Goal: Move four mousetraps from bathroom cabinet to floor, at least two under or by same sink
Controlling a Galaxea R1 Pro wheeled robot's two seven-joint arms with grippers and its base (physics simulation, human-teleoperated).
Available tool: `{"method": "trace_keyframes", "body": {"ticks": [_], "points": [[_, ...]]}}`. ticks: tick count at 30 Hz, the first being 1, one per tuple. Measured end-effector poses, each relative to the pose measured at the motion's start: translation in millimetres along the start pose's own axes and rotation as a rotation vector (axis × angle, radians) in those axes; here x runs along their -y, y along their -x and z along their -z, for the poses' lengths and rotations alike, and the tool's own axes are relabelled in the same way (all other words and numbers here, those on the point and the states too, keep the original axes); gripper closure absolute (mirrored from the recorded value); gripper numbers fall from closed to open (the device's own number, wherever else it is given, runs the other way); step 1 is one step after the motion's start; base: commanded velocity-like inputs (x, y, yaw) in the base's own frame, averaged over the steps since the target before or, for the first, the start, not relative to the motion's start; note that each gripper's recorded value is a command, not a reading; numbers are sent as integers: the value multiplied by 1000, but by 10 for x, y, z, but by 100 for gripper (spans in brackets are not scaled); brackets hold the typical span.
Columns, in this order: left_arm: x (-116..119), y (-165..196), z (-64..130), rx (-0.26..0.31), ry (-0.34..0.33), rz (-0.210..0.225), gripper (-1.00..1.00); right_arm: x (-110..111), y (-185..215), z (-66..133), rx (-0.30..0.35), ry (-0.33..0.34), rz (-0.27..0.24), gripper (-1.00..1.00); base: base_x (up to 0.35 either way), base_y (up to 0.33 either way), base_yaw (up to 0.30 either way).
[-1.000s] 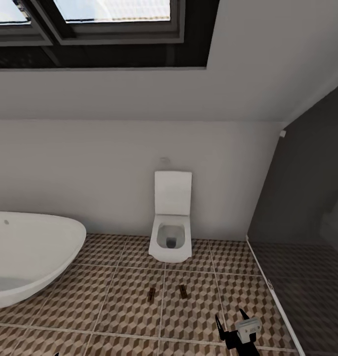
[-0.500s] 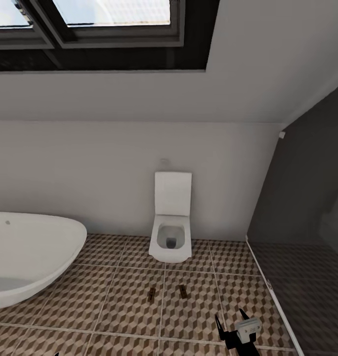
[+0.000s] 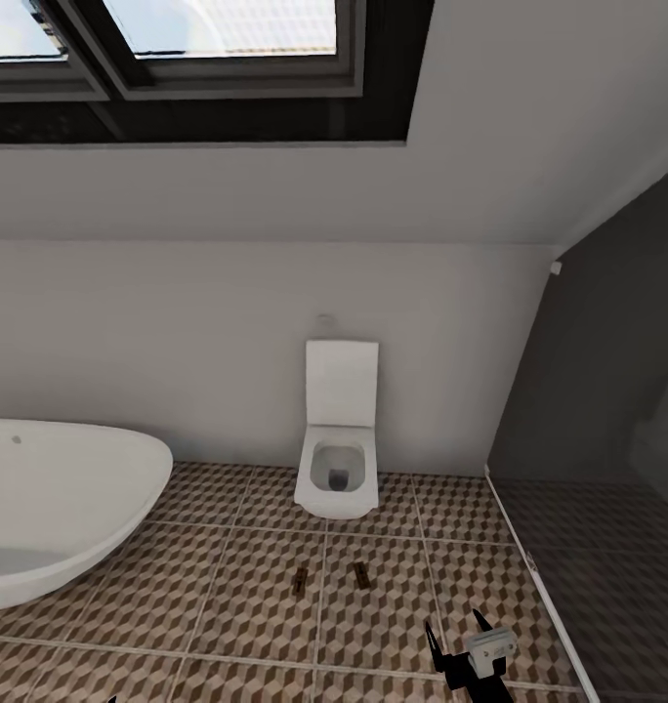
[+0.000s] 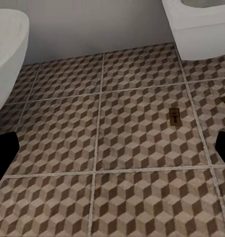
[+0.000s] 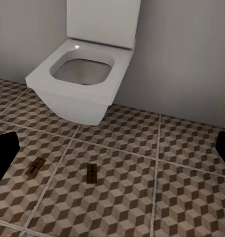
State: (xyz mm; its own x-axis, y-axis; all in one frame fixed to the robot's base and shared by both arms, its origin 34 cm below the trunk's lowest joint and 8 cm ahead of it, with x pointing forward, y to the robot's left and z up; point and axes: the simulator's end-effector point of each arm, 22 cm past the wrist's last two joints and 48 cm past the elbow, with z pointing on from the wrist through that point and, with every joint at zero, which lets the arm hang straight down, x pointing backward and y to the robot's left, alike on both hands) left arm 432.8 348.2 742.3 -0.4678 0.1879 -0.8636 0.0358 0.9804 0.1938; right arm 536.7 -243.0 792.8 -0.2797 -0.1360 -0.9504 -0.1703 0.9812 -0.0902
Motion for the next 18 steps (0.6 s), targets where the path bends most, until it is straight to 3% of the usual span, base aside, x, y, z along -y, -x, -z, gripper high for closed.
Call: {"method": "trace_keyframes", "body": {"ticks": [18], "points": [[0,0,0,0,0,0,-100,0,0,0,0,0,0,-100,0,0,0]]}}
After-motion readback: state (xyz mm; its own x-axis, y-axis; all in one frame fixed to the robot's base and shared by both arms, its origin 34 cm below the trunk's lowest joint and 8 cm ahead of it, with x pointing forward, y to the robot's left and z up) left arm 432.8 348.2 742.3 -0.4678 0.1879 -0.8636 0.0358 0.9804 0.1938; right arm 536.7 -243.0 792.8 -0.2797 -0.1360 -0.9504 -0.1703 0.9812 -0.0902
